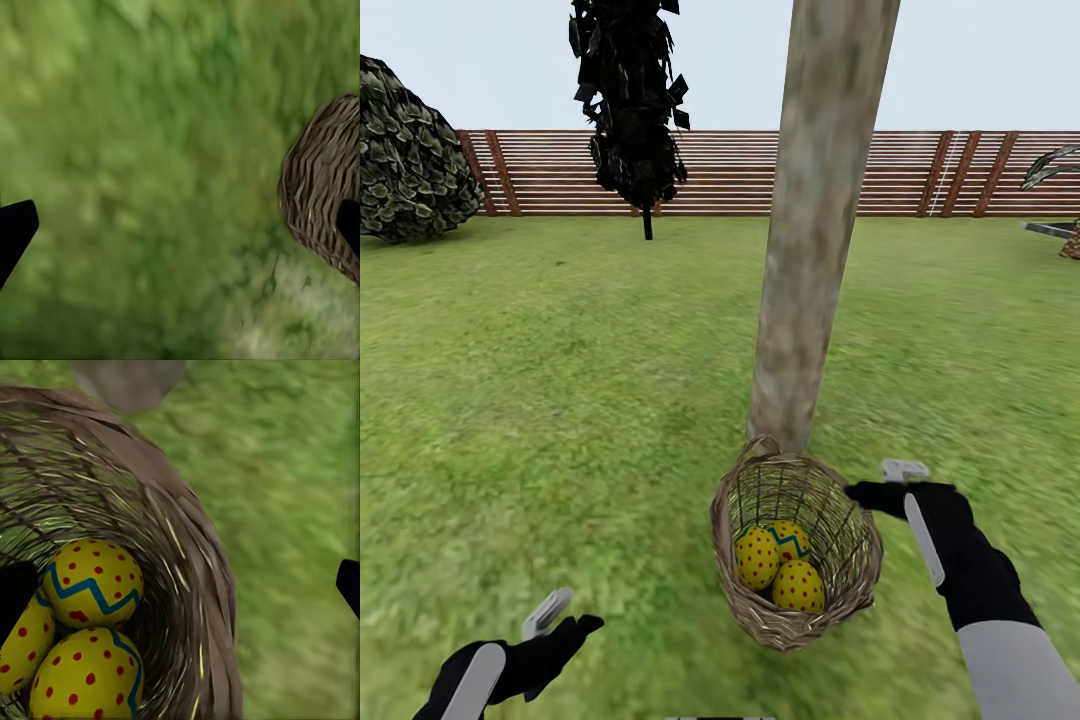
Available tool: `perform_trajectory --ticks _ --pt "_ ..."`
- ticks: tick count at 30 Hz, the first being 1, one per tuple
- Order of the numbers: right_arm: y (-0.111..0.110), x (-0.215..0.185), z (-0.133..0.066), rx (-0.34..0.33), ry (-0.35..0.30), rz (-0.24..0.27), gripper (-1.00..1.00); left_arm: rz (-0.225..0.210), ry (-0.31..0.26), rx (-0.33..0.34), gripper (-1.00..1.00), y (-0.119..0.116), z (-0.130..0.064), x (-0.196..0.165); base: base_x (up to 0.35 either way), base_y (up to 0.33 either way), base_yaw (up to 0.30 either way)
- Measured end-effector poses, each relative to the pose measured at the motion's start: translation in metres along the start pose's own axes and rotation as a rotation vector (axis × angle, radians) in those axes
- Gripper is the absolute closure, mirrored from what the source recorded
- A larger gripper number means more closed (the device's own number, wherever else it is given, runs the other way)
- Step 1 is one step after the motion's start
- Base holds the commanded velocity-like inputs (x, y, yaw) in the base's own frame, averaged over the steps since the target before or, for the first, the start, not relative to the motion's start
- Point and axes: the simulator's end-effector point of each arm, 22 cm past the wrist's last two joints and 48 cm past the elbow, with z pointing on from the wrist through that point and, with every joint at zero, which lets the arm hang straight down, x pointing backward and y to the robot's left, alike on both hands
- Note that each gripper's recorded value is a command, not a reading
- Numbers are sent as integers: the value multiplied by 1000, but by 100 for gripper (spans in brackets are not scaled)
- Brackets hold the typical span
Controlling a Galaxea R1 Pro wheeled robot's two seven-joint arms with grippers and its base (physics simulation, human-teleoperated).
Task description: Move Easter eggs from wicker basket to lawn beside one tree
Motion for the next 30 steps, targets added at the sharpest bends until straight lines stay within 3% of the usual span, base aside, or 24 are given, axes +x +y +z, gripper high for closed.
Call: perform_trajectory --ticks 5,7,13,14,20,23,30 --pt "22 8 -8 -25 -6 -64 -100 1 2 -5 -100 2 0 1 0 0 0" --pt "37 24 -7 -44 41 -100 -100 2 3 -12 -100 4 0 1 0 0 0" --pt "72 42 -7 -93 88 -139 -100 2 10 -25 -100 10 1 6 0 0 0" --pt "86 47 -7 -113 98 -145 -100 -1 10 -29 -100 13 1 8 0 0 0" --pt "101 55 -6 -132 119 -161 -100 -5 6 -27 -100 15 1 9 26 42 0" --pt "115 74 -3 -150 177 -154 -100 -5 7 -35 -100 20 0 10 120 183 0" --pt "120 110 8 -155 292 -138 -100 -5 9 -40 -100 24 0 11 77 116 0"
